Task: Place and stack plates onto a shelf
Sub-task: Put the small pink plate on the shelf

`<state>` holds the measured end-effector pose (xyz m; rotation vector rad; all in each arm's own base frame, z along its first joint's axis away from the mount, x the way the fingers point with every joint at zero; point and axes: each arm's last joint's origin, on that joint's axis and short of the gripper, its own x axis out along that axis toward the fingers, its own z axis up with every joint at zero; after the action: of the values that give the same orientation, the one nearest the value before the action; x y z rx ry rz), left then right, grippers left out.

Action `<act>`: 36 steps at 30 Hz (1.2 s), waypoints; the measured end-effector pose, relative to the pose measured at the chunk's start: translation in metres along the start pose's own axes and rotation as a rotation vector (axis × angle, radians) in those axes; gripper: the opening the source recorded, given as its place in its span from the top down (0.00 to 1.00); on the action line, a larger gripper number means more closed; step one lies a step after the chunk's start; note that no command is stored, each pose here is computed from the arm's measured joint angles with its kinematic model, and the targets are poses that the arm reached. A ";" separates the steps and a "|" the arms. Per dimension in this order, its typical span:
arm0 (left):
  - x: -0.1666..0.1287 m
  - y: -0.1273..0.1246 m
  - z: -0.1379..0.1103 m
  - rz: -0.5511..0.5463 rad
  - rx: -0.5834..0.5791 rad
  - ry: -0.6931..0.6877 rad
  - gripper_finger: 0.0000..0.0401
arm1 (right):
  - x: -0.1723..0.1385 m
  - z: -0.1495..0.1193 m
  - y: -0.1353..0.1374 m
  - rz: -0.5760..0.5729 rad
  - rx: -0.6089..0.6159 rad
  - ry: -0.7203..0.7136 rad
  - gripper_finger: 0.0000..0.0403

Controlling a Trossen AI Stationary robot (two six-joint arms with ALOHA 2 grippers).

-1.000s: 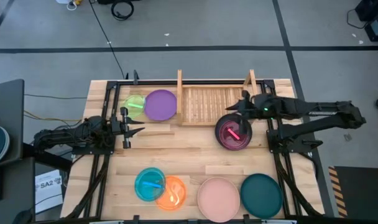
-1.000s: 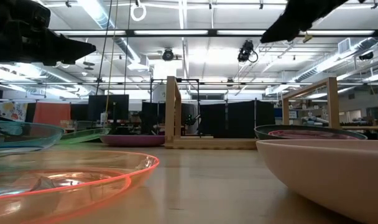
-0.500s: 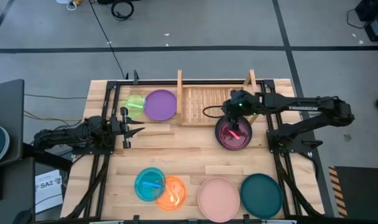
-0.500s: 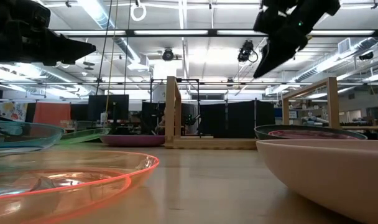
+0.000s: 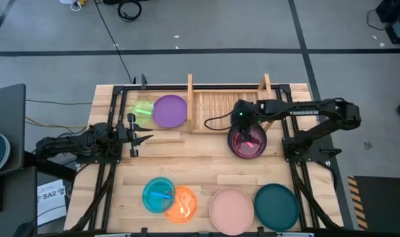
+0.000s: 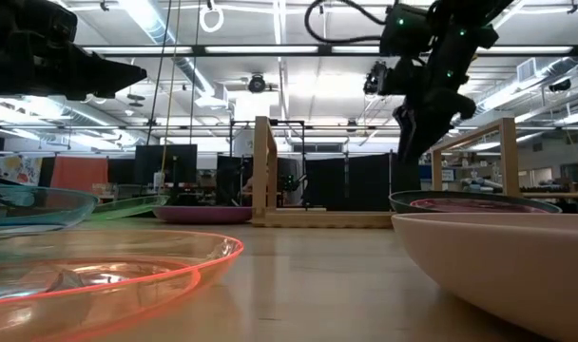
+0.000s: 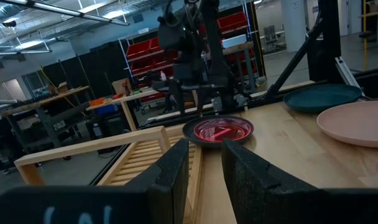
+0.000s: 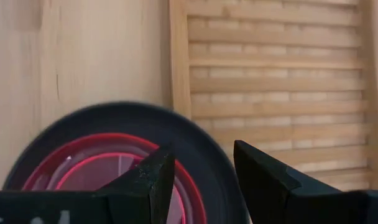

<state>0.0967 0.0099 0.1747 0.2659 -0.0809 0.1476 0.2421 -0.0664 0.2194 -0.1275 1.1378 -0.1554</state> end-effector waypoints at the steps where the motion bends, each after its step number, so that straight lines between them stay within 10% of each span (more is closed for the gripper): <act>1: 0.000 0.000 0.000 0.000 0.000 0.000 0.74 | 0.003 -0.001 0.000 0.005 -0.002 0.020 0.57; 36: 0.000 0.000 0.000 0.000 0.000 0.001 0.74 | 0.049 -0.014 0.001 0.073 -0.058 0.278 0.62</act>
<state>0.0967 0.0099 0.1746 0.2658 -0.0802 0.1475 0.2497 -0.0752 0.1699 -0.1175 1.4227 -0.0764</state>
